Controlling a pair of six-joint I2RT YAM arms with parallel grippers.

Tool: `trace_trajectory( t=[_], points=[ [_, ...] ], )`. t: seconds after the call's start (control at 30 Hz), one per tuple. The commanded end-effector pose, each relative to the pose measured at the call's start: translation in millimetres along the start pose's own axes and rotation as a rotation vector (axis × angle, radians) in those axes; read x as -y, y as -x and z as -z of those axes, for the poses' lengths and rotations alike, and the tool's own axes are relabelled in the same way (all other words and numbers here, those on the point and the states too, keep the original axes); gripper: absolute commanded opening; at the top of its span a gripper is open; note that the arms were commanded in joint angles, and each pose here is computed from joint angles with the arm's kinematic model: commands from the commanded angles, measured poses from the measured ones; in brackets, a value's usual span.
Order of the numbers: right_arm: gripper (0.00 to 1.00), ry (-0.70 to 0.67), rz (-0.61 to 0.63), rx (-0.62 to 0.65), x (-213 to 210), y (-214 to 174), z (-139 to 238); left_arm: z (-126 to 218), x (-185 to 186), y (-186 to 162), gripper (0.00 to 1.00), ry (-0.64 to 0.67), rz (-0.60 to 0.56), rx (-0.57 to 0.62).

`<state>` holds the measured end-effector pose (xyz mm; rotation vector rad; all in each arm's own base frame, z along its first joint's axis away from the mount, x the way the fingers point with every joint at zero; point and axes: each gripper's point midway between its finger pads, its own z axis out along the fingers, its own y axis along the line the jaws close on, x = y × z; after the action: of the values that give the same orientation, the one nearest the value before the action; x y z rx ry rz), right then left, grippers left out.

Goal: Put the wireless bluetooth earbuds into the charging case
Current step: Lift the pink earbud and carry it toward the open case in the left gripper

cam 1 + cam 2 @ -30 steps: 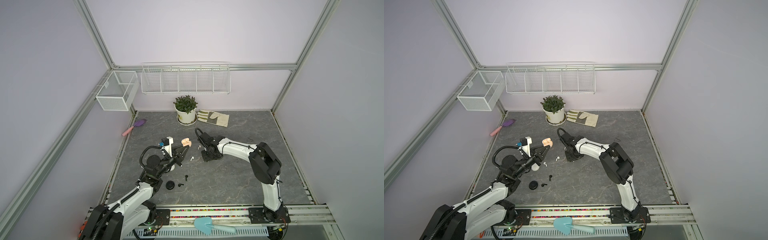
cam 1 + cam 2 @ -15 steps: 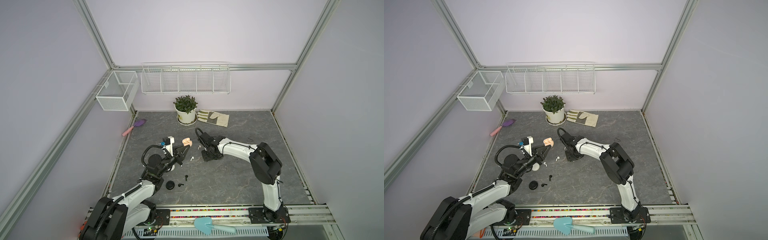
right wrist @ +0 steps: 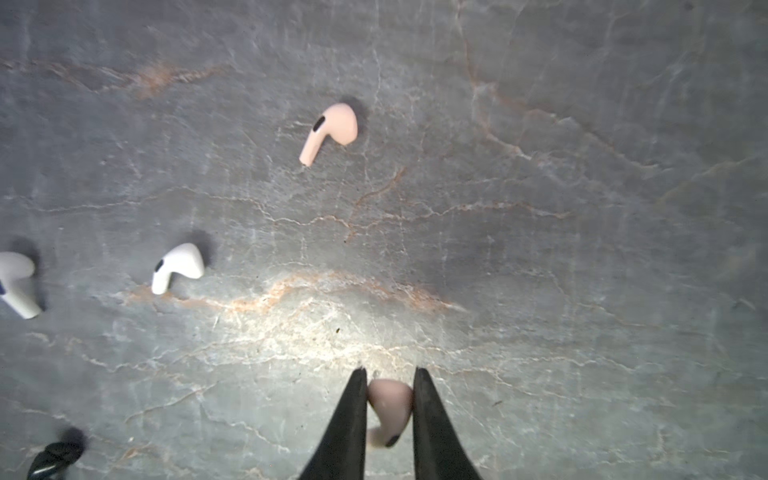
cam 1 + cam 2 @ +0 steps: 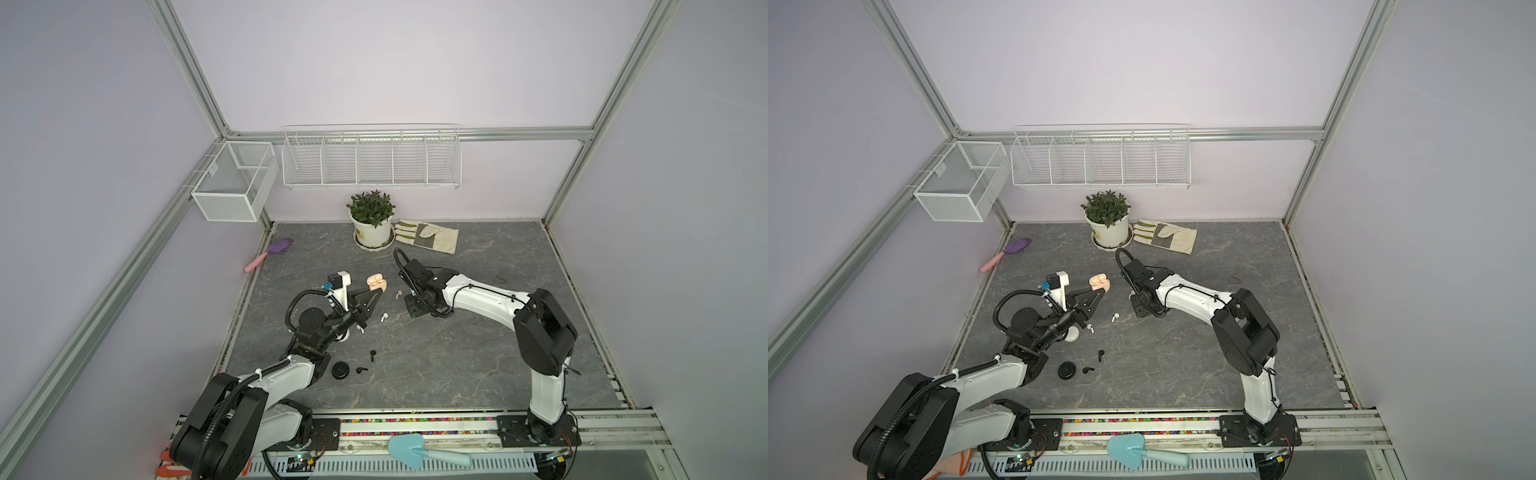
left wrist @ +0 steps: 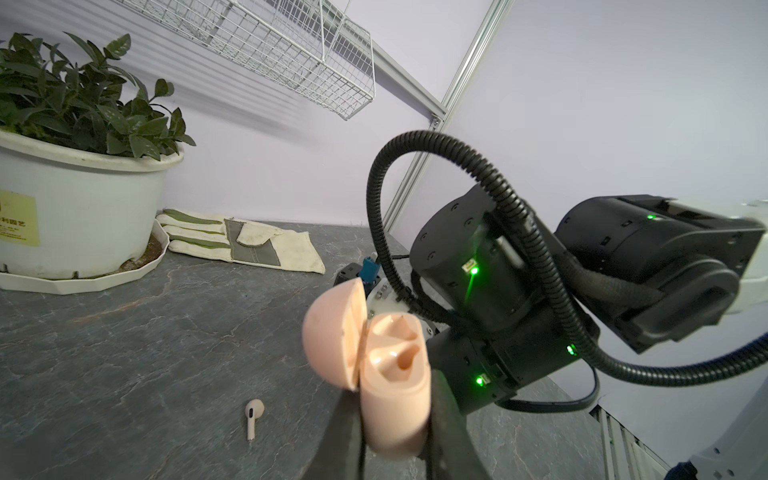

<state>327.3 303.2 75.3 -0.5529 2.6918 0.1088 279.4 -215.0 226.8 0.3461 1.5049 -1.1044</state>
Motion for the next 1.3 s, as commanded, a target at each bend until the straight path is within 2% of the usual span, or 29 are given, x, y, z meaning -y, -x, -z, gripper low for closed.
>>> trace_trajectory(
  t=[0.0,0.27,0.4,0.7,0.97,1.27],
  points=[
    [0.20,-0.017,0.035,0.074,6.4,13.0,24.0,1.0,16.6,22.2,0.00,-0.077,-0.040,0.099],
    [0.20,0.009,0.098,0.169,2.7,30.9,53.1,-2.5,28.5,29.8,0.00,-0.148,-0.109,0.130],
    [0.20,0.016,0.136,0.202,2.5,36.2,65.1,-4.2,29.8,22.0,0.00,-0.164,-0.153,0.092],
    [0.21,-0.004,0.188,0.292,10.8,43.5,92.3,-2.8,26.9,5.7,0.00,-0.147,-0.177,0.004],
    [0.21,-0.036,0.248,0.414,13.5,61.0,142.5,-7.3,32.6,4.6,0.00,-0.185,-0.232,-0.033],
    [0.21,-0.061,0.311,0.558,-14.5,75.6,215.4,-14.6,44.8,9.3,0.00,-0.278,-0.274,-0.019]
  ],
)
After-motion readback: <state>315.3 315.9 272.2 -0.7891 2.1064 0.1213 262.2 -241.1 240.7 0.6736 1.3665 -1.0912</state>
